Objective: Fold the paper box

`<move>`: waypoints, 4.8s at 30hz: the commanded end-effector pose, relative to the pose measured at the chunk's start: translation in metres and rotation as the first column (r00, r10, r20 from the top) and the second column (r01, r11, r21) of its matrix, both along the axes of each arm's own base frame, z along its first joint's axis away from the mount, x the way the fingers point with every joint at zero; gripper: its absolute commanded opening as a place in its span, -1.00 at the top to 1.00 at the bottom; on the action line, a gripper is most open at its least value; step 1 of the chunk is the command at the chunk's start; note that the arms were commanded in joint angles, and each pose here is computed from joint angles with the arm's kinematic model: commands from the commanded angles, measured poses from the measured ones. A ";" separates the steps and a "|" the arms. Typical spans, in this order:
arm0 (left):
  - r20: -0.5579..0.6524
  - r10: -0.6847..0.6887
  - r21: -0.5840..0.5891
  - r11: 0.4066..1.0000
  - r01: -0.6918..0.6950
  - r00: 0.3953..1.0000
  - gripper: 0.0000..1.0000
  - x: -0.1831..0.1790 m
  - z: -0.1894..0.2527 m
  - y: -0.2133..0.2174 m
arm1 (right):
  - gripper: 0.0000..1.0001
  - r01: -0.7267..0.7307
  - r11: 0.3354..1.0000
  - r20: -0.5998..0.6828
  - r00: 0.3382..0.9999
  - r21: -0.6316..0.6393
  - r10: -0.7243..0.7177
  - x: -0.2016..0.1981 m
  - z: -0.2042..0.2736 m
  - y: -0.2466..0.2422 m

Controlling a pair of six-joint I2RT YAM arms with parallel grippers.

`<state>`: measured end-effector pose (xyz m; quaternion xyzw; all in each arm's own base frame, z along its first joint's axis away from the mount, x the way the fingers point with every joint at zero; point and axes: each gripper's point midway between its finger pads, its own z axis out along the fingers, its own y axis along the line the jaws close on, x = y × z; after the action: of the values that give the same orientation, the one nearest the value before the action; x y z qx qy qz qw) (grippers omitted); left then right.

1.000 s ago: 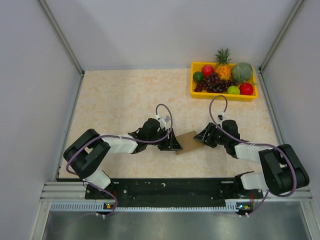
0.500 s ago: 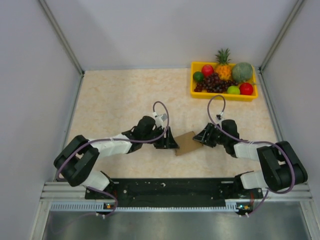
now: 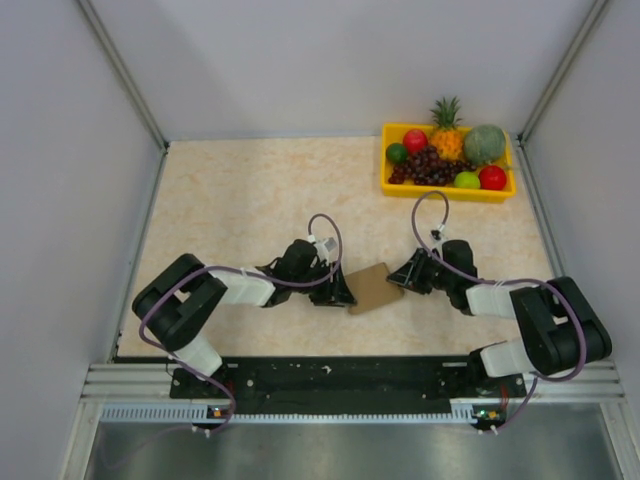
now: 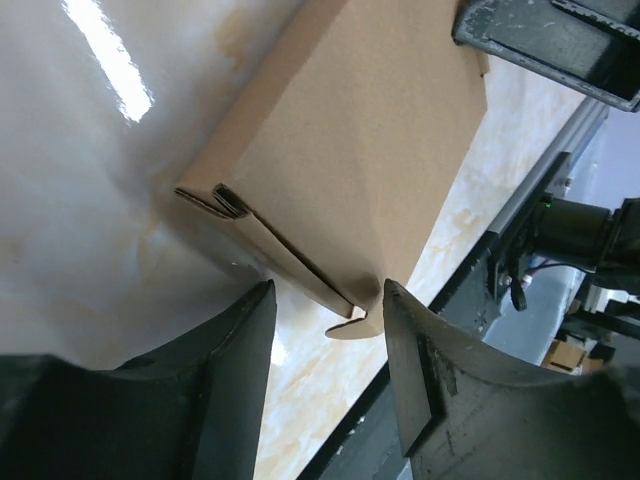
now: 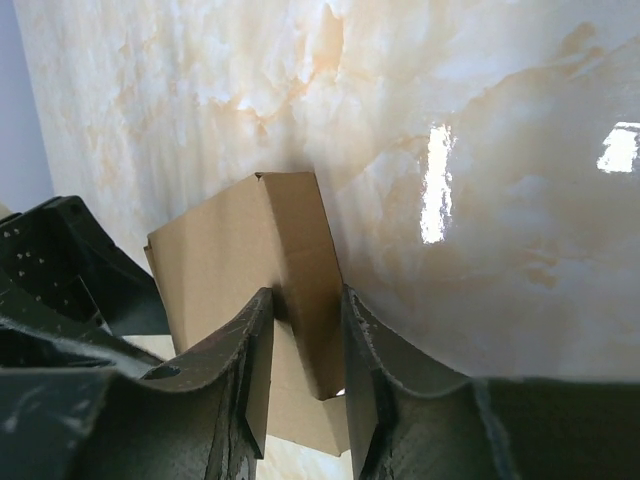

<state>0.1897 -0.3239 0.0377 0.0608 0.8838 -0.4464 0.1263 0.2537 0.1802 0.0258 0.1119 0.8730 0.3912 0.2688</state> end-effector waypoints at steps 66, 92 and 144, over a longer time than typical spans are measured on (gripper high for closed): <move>0.163 -0.036 0.206 0.979 0.002 0.986 -0.40 -0.001 0.032 0.050 | -0.48 -0.173 0.985 -0.057 0.984 -0.022 0.171 -0.020 0.046 0.030; 0.594 -0.336 0.316 0.933 0.172 0.731 -0.37 0.042 0.126 -0.025 | -0.09 0.205 0.940 -0.213 0.966 0.272 -0.149 -0.054 0.038 0.020; 0.617 -0.782 0.732 0.609 0.306 0.082 0.05 0.021 0.073 -0.056 | 1.00 0.571 0.781 -0.533 0.756 0.252 -0.381 -0.020 0.086 0.032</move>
<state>0.2080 -0.3671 0.1044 0.6463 0.6421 -0.1403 0.3877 0.2260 0.2069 0.0908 0.4748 0.7615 0.4259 0.1154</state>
